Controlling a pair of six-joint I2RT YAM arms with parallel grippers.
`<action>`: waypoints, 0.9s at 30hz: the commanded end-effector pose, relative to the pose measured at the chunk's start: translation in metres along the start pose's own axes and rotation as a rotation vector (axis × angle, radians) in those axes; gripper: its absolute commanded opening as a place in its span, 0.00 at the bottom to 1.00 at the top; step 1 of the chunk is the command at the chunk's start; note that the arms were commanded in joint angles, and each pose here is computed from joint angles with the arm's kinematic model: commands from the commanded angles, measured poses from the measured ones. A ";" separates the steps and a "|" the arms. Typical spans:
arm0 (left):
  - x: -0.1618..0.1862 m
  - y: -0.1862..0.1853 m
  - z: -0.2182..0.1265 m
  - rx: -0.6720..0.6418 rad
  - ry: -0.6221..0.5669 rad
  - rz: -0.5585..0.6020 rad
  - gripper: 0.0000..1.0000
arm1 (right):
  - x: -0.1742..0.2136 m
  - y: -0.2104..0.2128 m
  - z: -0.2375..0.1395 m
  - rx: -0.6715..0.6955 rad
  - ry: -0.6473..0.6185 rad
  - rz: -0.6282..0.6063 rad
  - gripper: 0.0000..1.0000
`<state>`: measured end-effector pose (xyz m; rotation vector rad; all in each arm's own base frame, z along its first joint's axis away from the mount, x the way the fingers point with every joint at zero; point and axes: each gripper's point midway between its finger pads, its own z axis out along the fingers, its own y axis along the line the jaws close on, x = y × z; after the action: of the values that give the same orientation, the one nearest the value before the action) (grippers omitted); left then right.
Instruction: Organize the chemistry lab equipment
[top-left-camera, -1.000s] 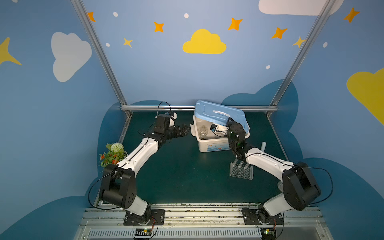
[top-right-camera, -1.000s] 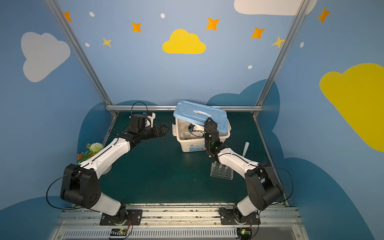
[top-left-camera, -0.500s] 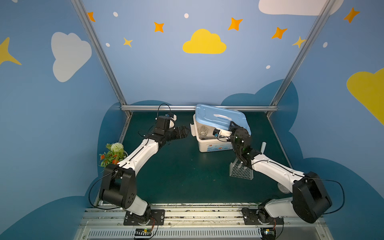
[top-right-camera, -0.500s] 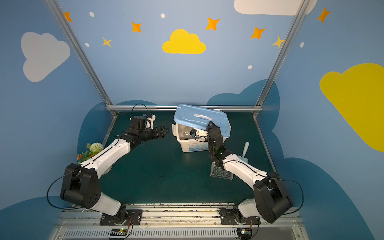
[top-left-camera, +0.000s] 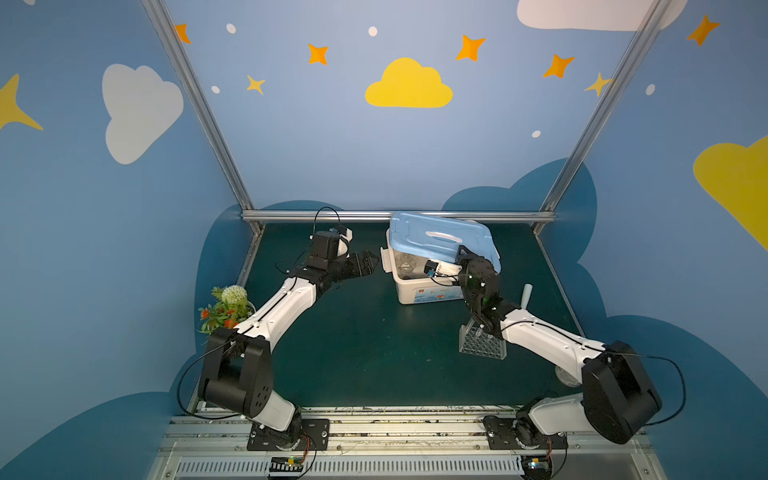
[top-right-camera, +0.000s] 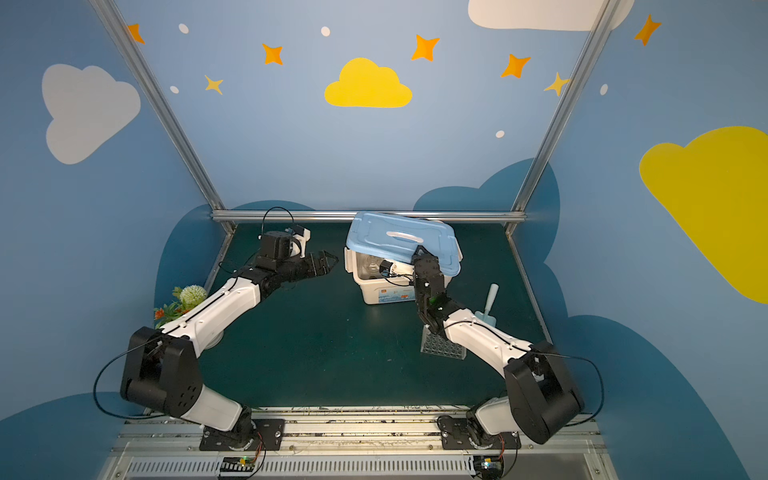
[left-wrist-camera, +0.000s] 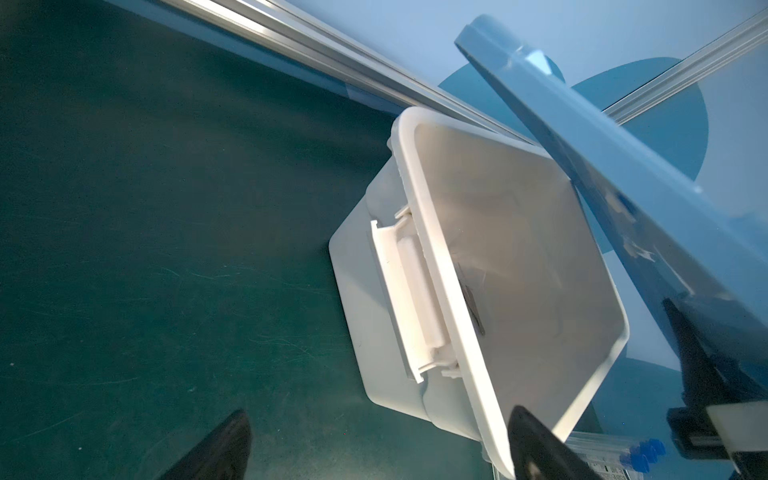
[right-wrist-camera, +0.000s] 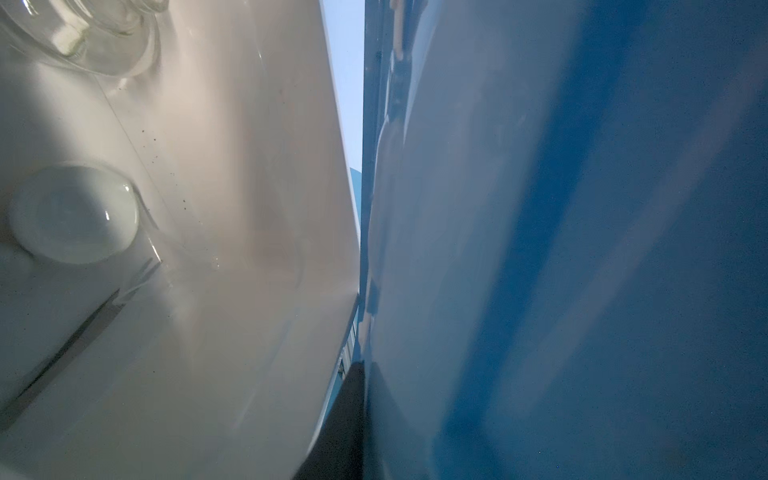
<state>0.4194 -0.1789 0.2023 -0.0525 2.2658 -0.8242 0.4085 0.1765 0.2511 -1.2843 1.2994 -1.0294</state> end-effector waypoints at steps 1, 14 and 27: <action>-0.013 -0.013 -0.010 0.046 -0.044 0.000 0.96 | -0.005 0.000 0.006 0.026 0.008 0.002 0.06; -0.049 -0.043 -0.022 0.354 -0.052 -0.179 0.93 | -0.014 -0.007 0.004 0.123 -0.024 -0.028 0.07; -0.054 -0.075 0.007 0.560 0.085 -0.295 0.80 | -0.019 -0.005 0.000 0.138 -0.048 -0.039 0.08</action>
<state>0.4542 -0.2154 0.2508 -0.1721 2.0972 -1.5337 0.4106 0.1913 0.2470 -1.2803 1.1795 -1.1134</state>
